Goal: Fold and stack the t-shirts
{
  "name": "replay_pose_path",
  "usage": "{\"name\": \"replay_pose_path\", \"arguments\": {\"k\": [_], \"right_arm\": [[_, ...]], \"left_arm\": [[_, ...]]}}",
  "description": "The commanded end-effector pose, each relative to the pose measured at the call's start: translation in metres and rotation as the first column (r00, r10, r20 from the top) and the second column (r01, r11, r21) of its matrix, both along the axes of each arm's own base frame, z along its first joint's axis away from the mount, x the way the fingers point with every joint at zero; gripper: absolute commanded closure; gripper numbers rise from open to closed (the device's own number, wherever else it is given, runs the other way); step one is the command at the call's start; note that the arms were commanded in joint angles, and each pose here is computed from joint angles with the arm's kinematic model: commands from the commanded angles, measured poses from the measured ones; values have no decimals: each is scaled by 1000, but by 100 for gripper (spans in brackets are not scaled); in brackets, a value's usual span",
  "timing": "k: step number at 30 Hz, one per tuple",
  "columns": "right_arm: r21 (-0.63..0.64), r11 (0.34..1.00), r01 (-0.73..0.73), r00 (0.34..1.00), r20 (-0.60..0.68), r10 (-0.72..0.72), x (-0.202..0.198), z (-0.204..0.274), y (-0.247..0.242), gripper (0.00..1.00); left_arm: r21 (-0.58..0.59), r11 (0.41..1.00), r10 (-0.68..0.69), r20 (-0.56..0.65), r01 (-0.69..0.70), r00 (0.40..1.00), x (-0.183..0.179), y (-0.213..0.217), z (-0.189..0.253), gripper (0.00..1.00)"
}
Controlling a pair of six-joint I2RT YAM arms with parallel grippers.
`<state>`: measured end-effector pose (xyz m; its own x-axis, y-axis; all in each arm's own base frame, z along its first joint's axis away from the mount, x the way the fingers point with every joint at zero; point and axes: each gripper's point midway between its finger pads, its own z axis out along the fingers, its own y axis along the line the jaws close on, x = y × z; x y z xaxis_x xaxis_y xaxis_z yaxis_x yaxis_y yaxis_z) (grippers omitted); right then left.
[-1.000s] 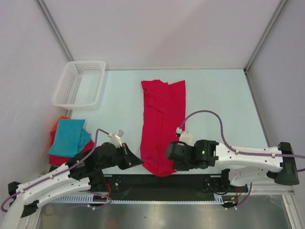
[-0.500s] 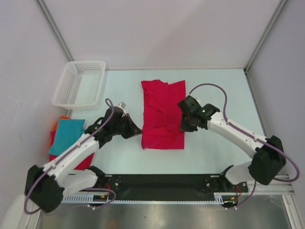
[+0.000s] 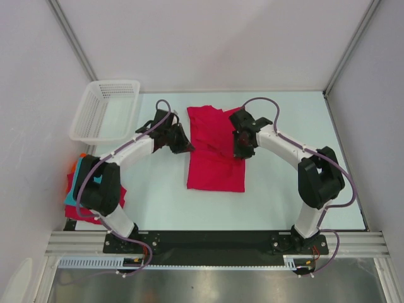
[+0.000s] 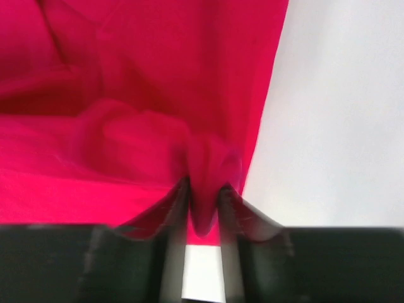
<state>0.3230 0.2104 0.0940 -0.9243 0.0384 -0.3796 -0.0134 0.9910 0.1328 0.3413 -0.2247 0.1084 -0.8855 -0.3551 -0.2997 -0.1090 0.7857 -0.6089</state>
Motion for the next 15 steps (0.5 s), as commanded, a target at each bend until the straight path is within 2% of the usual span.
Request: {"name": "replay_pose_path", "arguments": {"k": [1,2,3,5,6,8,9,12,15], "right_arm": [[-2,999,-47,999,11,47,20,1,5,58],[-7,999,-50,999,5,50,20,-1,6,54],[-10,998,-55,998,6,55,21,-1,6,50],[-12,999,-53,998,12,53,22,0,5,48],[-7,999,-53,998,28,53,23,5,5,46],[-5,999,-49,998,48,50,24,13,5,45],[-4,999,-46,997,57,46,24,16,4,45],[-3,999,-53,993,103,53,22,34,7,44],[13,998,-64,990,124,62,17,43,13,44]], "left_arm": [[-26,998,-47,52,48,998,29,-5,18,96],[-26,998,-47,53,49,997,31,-4,19,91],[-22,998,-50,61,51,997,32,-4,21,80],[-12,999,-50,65,51,997,30,-2,20,66],[-5,998,-55,71,56,996,28,0,21,53],[-2,998,-62,66,62,996,23,1,18,35],[-4,998,-68,77,68,995,21,2,21,21],[0,997,-73,74,74,995,13,5,17,8],[2,997,-76,74,76,994,4,8,14,5]]}}
